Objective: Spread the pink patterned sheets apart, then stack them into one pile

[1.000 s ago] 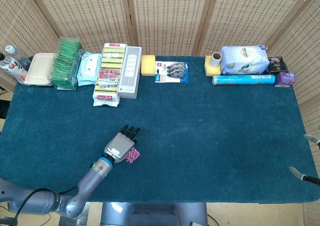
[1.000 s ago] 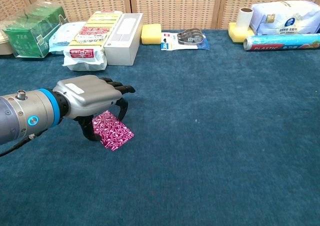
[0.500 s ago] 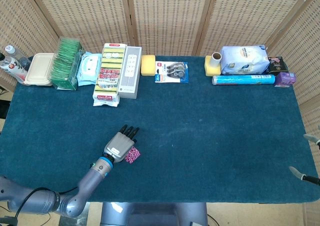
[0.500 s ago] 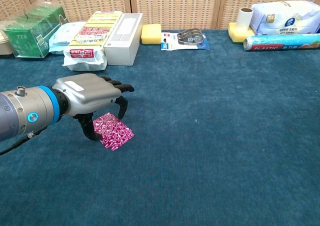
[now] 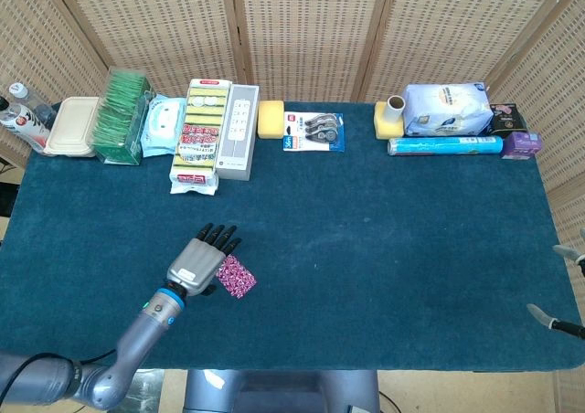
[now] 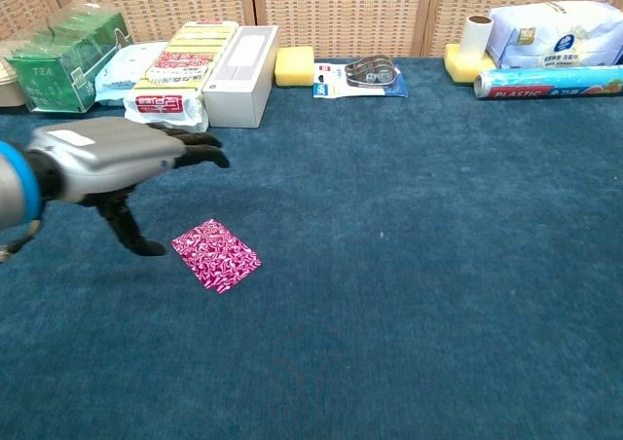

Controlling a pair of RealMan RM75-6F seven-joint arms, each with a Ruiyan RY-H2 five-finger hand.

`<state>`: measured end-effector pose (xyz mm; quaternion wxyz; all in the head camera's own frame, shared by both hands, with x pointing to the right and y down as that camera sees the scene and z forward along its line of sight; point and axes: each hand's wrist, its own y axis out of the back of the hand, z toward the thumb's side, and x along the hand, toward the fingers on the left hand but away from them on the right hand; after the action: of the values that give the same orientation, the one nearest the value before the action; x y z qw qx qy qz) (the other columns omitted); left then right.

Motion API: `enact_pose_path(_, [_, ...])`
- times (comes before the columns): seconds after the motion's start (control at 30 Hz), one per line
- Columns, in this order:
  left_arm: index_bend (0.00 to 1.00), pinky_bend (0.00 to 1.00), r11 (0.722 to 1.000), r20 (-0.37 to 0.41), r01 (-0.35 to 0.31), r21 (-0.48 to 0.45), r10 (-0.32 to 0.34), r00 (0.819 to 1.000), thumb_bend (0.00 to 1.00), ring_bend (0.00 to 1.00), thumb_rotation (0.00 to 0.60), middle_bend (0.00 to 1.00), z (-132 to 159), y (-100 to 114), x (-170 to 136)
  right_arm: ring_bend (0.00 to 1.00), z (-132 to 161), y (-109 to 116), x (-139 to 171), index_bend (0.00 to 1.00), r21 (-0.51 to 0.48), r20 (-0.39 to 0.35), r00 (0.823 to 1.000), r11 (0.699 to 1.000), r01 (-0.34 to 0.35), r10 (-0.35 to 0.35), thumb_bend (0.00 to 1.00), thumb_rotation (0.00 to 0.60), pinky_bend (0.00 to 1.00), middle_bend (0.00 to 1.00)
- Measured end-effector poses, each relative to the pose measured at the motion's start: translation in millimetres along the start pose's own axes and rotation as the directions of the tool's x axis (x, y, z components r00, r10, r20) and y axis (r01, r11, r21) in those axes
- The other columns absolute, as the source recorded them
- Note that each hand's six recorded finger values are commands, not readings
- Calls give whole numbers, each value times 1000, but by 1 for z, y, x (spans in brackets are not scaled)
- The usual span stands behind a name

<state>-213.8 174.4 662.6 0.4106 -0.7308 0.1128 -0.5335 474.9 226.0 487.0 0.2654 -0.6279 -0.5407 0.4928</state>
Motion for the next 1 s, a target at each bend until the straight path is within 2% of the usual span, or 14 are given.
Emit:
enact_pose_path(0.2, [39, 49, 995, -62, -56, -79, 51, 997, 155, 0, 600, 0, -34, -13, -51, 0, 2, -4, 0, 211, 23, -6, 1000, 1000, -11, 11, 8, 600, 0, 0])
enact_pose_path(0.43, [22, 50, 974, -133, -119, -194, 94, 987, 155, 0, 600, 0, -70, -39, -126, 0, 5, -10, -1, 212, 51, -7, 1000, 999, -16, 16, 8, 600, 0, 0])
enact_pose_path(0.6, [10, 50, 969, -202, -153, -196, 113, 973, 154, 0, 600, 0, -95, -46, -165, 0, 6, -13, -2, 212, 71, -1, 1000, 997, -17, 17, 8, 600, 0, 0])
enact_pose_path(0.73, [4, 49, 954, -267, -223, -199, 167, 949, 154, 0, 600, 0, -116, -39, -181, 0, 5, -13, -4, 213, 110, 10, 1000, 994, 0, -1, 8, 600, 0, 1])
enact_pose_path(0.9, [0, 49, 941, -306, -281, -190, 215, 927, 154, 0, 600, 0, -130, -32, -189, 0, 1, -6, -5, 214, 141, 24, 998, 989, 50, -54, 8, 600, 0, 1])
enact_pose_path(1.0, [0, 49, 927, -342, -340, -155, 273, 899, 154, 0, 600, 0, -138, -25, -198, 0, 0, -5, -5, 213, 142, 27, 998, 988, 61, -65, 8, 600, 0, 1])
